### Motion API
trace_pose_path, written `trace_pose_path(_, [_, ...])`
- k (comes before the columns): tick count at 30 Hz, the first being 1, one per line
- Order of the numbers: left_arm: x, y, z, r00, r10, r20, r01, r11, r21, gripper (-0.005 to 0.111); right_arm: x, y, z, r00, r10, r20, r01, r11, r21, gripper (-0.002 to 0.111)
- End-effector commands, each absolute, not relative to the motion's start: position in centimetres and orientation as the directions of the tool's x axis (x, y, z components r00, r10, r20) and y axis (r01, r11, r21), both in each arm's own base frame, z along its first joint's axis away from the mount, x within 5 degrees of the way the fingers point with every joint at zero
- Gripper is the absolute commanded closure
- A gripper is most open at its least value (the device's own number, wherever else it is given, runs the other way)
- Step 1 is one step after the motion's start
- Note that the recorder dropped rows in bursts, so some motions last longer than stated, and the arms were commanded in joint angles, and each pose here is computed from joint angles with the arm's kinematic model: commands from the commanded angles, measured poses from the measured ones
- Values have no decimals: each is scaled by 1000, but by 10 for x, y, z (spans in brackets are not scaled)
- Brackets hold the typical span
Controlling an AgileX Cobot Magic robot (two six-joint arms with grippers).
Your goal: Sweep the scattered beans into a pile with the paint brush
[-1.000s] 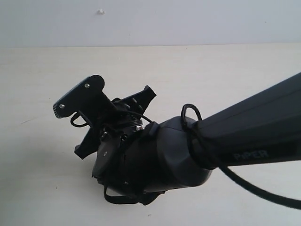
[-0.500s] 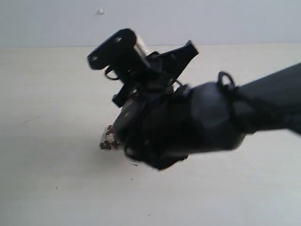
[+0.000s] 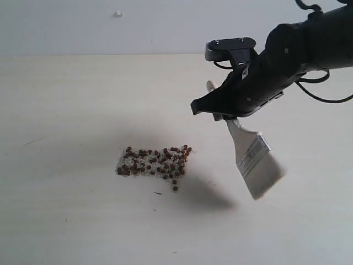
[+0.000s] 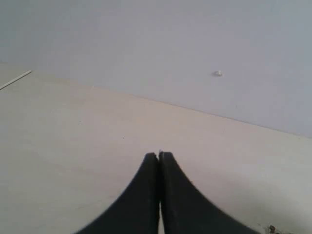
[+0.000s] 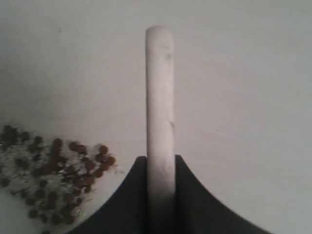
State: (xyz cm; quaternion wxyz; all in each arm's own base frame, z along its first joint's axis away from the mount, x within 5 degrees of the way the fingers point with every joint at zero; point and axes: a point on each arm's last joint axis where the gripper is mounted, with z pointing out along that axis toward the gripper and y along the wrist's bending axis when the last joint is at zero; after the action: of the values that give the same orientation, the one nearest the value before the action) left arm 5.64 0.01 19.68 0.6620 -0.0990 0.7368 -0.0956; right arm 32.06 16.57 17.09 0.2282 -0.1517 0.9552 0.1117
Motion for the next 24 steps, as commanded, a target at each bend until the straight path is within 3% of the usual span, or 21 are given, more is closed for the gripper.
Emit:
trace_pose_path(1, [56,0,196,-100,-274,-957,-11,962,-274,107,324,158,177,-856,-214,-470,-371,888,271,108])
trace_pose_path(7, [56,0,196,-100,-274,-957,-11,962,-274,107,331,138,164,-919,-134,-371,-286,874,393,108])
trace_pose_path(18, [56,0,196,-101,-274,-956,-11,962,-274,107,332,135,127,-964,-123,-235,-217,878,427,108])
trace_pose_path(24, [56,0,196,-101,-274,-956,-11,962,-274,107,339,133,125,-953,-87,-289,-201,897,394,103])
